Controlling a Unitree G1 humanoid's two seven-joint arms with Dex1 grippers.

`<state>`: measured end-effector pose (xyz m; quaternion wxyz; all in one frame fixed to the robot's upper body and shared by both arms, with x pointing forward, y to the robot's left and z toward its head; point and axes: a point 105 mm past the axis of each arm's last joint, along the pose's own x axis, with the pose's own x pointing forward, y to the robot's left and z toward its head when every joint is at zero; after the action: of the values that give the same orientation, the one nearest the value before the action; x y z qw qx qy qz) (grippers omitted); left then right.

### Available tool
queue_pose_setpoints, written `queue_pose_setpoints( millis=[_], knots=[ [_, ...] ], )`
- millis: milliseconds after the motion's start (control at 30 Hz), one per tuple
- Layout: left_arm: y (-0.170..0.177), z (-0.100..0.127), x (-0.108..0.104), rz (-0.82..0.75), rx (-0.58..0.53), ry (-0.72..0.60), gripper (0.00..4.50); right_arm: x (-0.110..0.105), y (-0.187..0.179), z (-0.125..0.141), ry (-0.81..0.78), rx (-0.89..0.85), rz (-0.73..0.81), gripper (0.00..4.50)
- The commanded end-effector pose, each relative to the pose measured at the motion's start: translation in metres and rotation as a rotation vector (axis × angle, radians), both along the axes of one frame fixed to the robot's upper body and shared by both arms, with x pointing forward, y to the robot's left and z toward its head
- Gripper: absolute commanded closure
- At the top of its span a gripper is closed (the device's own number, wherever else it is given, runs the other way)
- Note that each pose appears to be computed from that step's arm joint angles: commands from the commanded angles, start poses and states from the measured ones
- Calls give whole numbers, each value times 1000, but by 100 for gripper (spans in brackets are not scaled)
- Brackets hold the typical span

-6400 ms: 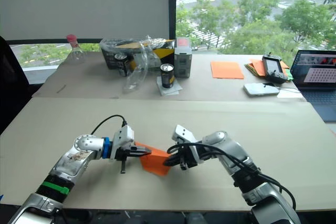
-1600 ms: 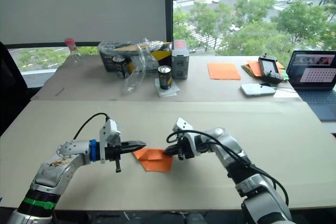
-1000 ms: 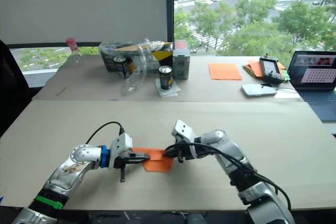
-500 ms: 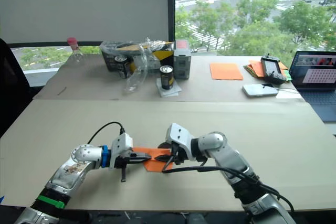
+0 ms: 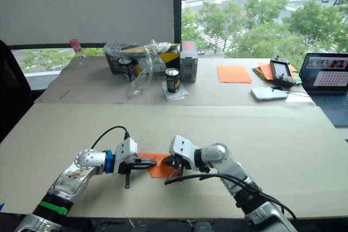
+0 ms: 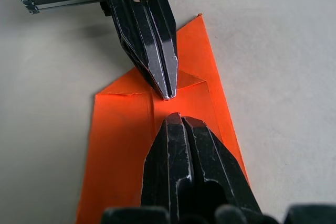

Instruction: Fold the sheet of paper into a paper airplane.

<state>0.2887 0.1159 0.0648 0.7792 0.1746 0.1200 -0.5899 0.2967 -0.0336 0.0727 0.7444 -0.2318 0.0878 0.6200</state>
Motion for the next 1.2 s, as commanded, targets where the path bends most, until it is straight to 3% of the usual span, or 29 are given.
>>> queue_pose_setpoints(
  millis=[33, 333, 700, 1000, 1200],
  knots=[
    [12, -25, -5, 30, 73, 82, 450, -6, -12, -18, 42, -57, 4, 447],
    [14, -24, -2, 25, 87, 75, 450, -8, -44, -27, 61, -108, -51, 447],
    [17, -23, 2, 40, 69, 80, 450, -8, -84, -20, 49, -155, -123, 447],
    [16, -17, 2, 50, 39, 83, 450, 6, -63, 40, -77, 13, -127, 447],
    [17, -19, -2, 60, 37, 94, 450, 7, -30, 39, -90, 48, -72, 447]
  ],
)
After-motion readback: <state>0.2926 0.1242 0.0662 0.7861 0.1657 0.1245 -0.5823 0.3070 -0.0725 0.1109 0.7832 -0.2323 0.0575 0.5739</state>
